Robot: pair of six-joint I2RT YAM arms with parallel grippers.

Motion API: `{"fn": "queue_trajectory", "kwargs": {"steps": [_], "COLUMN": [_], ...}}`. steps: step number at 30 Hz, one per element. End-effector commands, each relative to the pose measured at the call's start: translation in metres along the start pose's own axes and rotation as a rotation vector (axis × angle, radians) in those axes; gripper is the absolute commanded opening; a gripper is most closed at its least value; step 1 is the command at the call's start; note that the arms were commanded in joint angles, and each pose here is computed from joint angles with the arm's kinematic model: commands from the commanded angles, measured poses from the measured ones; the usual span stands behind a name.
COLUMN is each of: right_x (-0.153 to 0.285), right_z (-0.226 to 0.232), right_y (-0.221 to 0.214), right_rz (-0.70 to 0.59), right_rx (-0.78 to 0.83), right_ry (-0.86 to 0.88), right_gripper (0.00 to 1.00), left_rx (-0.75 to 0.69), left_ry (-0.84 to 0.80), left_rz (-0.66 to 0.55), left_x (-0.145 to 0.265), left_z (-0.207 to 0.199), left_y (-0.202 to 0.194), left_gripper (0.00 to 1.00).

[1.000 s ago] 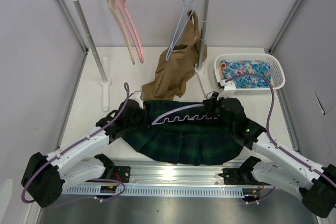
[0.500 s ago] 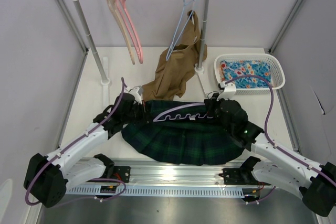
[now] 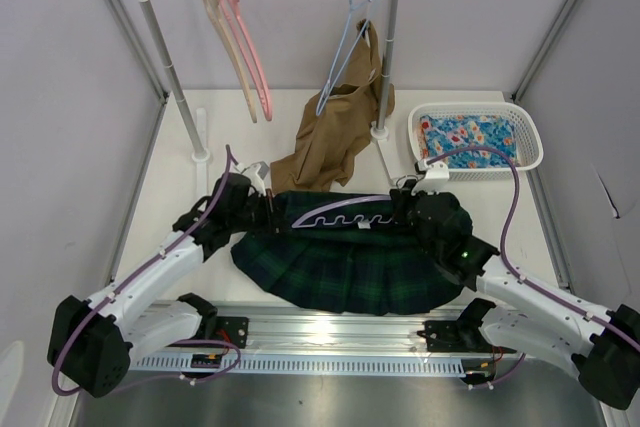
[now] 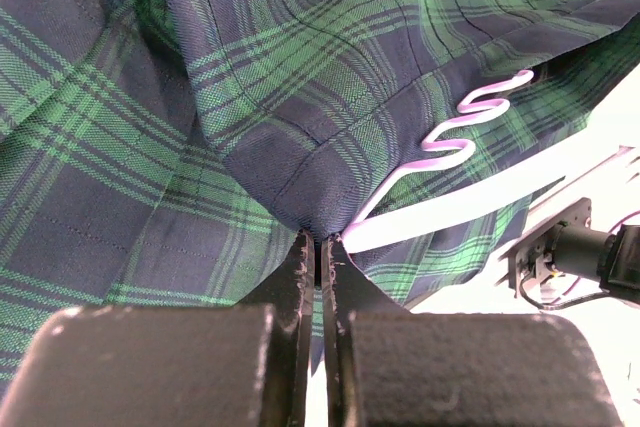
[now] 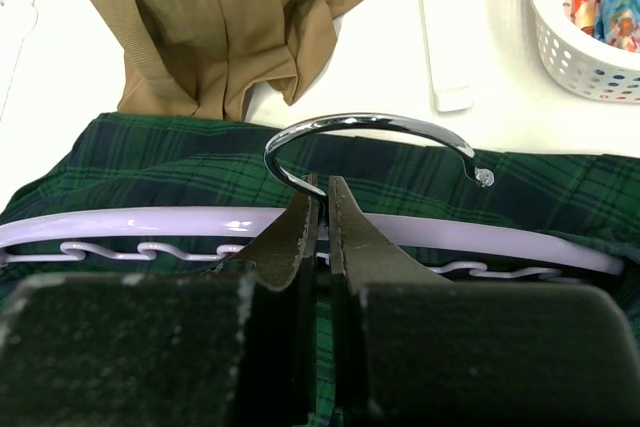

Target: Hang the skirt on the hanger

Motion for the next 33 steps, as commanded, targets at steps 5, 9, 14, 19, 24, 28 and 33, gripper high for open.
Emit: {"fn": "queue_trajectory", "kwargs": {"steps": [5, 9, 14, 19, 24, 28, 33], "right_x": [0.001, 0.004, 0.006, 0.009, 0.017, 0.022, 0.030], "right_z": [-0.019, -0.016, -0.009, 0.002, 0.005, 0.002, 0.004], "right_y": [-0.011, -0.015, -0.019, -0.026, -0.035, -0.038, -0.042], "right_rz": [-0.047, -0.063, -0.067, -0.070, -0.064, -0.054, -0.041], "right_rx": [0.132, 0.157, 0.208, 0.265, 0.305, 0.313, 0.342], "right_ry": [-0.153, -0.149, -0.142, -0.105, -0.071, -0.064, -0.025], "right_gripper": [0.00, 0.00, 0.00, 0.00, 0.00, 0.00, 0.00], "left_rx": [-0.026, -0.023, -0.031, -0.049, -0.062, -0.064, -0.080], "left_ry": [0.005, 0.027, 0.030, 0.056, 0.128, 0.151, 0.184], "left_rz": [-0.046, -0.045, -0.062, -0.066, -0.066, -0.057, -0.054], "left_x": [0.016, 0.018, 0.022, 0.023, 0.021, 0.018, 0.015], "left_z": [-0.005, -0.006, -0.012, -0.014, -0.010, -0.007, -0.004], "left_y": [0.021, 0.027, 0.041, 0.054, 0.061, 0.064, 0.069], "left_gripper": [0.00, 0.00, 0.00, 0.00, 0.00, 0.00, 0.00]}}
Point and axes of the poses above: each gripper's point midway between its finger pads, its own x axis back along the fingers, its own z axis along the line the jaws close on, y = z × x, the point moved 9 cm from there along x, back along the fingers, and after that the axes turned 11 degrees about -x, right-handed, at the moved point
